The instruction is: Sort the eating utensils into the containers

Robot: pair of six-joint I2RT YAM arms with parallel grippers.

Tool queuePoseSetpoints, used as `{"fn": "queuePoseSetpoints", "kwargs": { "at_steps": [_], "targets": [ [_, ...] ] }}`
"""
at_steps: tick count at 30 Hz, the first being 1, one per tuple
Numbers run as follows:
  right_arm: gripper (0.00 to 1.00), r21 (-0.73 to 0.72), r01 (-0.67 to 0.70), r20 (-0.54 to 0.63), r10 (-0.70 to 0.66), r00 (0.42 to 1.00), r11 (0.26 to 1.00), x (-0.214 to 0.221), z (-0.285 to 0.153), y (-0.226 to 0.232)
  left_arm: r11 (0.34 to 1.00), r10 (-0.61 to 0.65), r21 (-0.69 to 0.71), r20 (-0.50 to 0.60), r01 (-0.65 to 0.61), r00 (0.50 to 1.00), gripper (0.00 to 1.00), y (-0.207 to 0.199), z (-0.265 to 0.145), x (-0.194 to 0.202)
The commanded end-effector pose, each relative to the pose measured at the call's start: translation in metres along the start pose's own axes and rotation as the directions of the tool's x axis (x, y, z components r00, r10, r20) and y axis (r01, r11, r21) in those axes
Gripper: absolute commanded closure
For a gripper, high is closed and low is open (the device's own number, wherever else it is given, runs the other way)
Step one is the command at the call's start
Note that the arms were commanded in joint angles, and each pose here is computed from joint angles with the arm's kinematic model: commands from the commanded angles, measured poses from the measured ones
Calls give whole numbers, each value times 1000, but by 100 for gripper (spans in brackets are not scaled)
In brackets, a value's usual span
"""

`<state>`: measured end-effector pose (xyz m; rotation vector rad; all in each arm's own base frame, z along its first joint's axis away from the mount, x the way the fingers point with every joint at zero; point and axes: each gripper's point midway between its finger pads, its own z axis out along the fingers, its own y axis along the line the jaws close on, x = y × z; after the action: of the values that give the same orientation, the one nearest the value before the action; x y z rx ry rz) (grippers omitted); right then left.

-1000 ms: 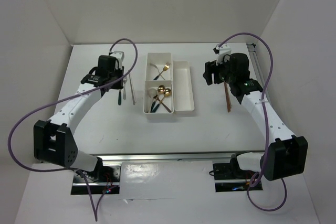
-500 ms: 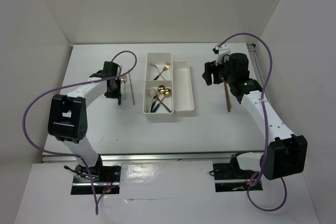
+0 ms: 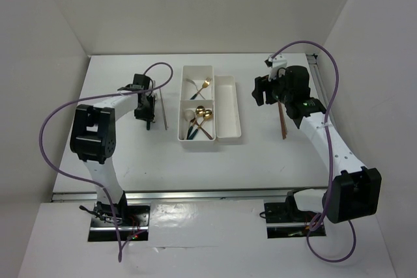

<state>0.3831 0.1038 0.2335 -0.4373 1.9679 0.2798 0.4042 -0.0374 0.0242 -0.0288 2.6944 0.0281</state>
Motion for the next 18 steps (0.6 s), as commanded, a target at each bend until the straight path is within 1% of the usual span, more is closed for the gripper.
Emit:
{"fn": "queuePoseSetpoints", "kwargs": {
  "at_steps": [1,4,5,7,9,10,12,13,15,16,17,18],
  "targets": [
    [27,13,3,17,-3,1000,1000,-7,-1,-5,1000,-29,8,14,29,999,59,-1,8,-11],
    [27,22,-1,17,1,1000,1000,-7,-1,-8,1000,-28,5,-9,28,1000,59,-2,17,-7],
    [27,22,-1,17,1,1000,1000,-7,-1,-8,1000,-19,-3,2,19,1000,61,0,18,-10],
    [29,21,-3,8,3,1000,1000,-4,1,-8,1000,-25,-11,-29,25,999,65,4,28,-2],
    [31,21,-3,8,3,1000,1000,-4,1,-8,999,-37,-15,-17,37,999,92,9,30,-10],
    [31,21,-3,8,3,1000,1000,-4,1,-8,999,-37,-16,-26,36,999,100,9,29,-7],
    [33,21,-3,8,3,1000,1000,-4,1,-8,999,-53,7,11,53,999,100,15,21,-23],
    [33,21,-3,8,3,1000,1000,-4,1,-8,998,-47,34,62,45,997,100,11,7,-40],
    [34,21,-3,8,3,1000,1000,-2,2,-9,997,-44,69,103,37,994,100,9,-13,-59],
    [34,21,-3,8,3,1000,1000,-2,2,-9,995,-33,96,182,16,983,100,5,-37,-87],
    [34,21,-4,7,4,1000,1000,0,1,-8,986,-21,165,215,-15,976,100,-7,-51,-99],
    [34,21,-4,7,4,1000,1000,2,2,-8,978,0,202,242,-50,970,100,-18,-62,-110]
  ]
}}
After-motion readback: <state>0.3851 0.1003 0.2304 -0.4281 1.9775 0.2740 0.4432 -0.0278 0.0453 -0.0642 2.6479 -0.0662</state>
